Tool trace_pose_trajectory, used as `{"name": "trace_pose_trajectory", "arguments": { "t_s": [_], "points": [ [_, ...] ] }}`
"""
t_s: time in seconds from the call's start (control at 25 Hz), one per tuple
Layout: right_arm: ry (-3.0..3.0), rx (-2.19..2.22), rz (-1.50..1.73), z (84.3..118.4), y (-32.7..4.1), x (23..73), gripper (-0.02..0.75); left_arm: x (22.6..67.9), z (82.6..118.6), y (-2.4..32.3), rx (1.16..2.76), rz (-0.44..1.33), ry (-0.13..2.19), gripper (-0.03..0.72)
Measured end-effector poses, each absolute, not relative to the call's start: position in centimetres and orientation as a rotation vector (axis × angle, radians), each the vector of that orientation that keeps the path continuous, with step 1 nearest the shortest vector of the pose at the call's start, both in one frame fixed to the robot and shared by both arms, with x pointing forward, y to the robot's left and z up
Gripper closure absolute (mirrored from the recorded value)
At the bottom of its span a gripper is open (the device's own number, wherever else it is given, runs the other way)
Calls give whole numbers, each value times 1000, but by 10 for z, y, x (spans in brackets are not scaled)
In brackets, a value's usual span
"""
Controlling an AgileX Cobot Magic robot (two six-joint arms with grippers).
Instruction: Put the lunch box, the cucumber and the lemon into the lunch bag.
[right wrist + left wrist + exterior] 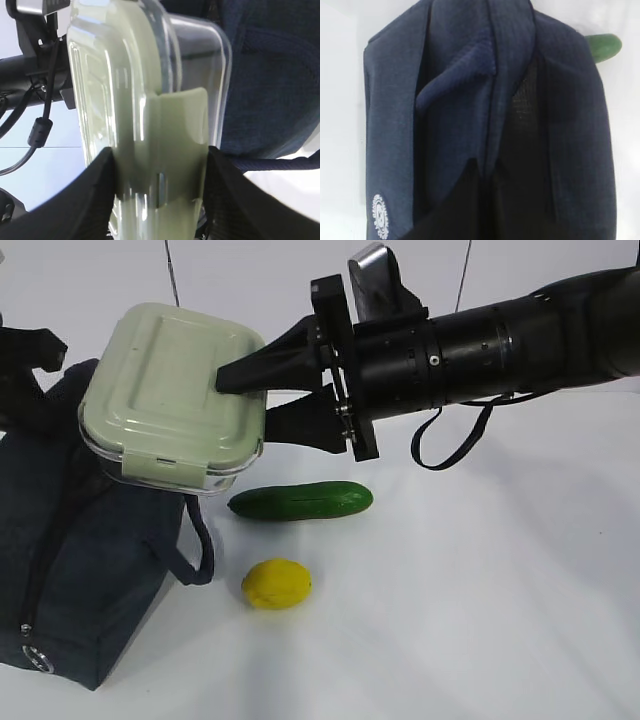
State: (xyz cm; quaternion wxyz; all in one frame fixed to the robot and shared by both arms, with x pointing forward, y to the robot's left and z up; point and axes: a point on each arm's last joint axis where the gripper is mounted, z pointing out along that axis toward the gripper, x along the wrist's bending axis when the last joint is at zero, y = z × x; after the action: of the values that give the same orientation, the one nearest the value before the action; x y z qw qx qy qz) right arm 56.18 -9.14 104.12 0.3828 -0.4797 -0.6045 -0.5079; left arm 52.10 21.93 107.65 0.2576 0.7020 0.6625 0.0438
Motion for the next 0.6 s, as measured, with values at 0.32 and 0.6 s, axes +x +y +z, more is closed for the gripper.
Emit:
{"name": "trace_pose_trajectory", "arguments": {
  "t_s": [0.32,0.6],
  "points": [
    [-1537,-1225,-1298,1041,-91,562,353,522,1078,217,1867,95,1794,694],
    [-1541,-1279,-1320,1039,-92,566,353,522,1079,214,1835,61,1794,694]
  ]
}}
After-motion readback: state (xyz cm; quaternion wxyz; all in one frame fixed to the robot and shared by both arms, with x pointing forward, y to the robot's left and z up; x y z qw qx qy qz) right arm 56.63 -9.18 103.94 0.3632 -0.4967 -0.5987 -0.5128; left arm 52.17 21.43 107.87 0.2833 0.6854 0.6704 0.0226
